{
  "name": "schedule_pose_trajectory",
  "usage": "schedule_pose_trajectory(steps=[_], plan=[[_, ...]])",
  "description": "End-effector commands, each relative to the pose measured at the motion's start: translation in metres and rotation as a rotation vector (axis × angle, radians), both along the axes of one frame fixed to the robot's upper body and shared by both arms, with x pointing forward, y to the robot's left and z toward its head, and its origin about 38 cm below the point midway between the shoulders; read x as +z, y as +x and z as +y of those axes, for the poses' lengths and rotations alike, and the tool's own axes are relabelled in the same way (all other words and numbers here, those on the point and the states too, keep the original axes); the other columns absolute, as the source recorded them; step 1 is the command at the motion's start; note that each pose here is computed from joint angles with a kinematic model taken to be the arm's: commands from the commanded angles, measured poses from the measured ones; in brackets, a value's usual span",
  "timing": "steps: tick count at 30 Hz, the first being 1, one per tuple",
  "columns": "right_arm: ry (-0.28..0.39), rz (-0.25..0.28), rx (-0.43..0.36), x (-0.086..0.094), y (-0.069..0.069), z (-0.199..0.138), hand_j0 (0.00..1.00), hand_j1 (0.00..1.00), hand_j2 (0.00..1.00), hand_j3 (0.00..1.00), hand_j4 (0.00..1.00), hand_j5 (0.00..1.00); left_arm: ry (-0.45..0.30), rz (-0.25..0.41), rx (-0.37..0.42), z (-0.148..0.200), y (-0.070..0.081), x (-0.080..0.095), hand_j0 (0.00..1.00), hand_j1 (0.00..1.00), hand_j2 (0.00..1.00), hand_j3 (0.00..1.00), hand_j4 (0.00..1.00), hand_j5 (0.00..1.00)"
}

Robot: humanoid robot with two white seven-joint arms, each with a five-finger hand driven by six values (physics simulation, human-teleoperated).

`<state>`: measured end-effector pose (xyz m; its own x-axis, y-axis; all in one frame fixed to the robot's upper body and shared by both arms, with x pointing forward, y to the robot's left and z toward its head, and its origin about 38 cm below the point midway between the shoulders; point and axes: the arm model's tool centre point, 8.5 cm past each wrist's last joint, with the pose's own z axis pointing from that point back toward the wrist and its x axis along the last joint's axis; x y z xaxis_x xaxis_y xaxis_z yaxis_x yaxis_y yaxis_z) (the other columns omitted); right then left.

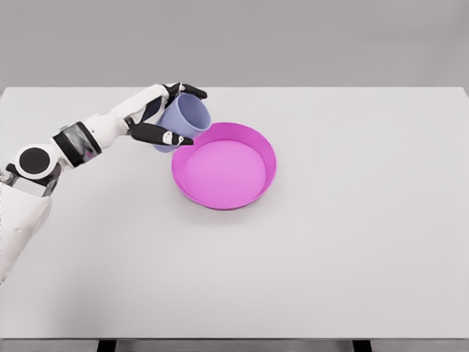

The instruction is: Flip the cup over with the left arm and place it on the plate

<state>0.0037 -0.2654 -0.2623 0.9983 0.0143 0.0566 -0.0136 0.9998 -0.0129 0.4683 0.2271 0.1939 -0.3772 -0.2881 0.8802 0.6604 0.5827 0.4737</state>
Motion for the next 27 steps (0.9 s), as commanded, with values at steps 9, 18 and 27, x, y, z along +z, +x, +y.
schedule_pose_trajectory(steps=[9,18,27], plan=[[0.002,0.003,0.001,0.000,-0.001,0.000,1.00,1.00,1.00,1.00,1.00,1.00,-0.176,0.043,-0.035,-0.049,-0.005,-0.015,0.73,0.73,0.73,0.73,0.73,0.73],[0.000,-0.001,0.000,0.000,0.000,0.000,1.00,1.00,1.00,1.00,1.00,1.00,-0.289,0.182,0.021,-0.064,-0.002,-0.058,0.73,0.73,0.73,0.73,0.73,0.73],[0.000,0.001,0.000,0.000,0.000,0.000,1.00,1.00,1.00,1.00,1.00,1.00,-0.429,0.244,0.087,-0.074,0.003,-0.075,0.73,0.73,0.73,0.73,0.73,0.73]])
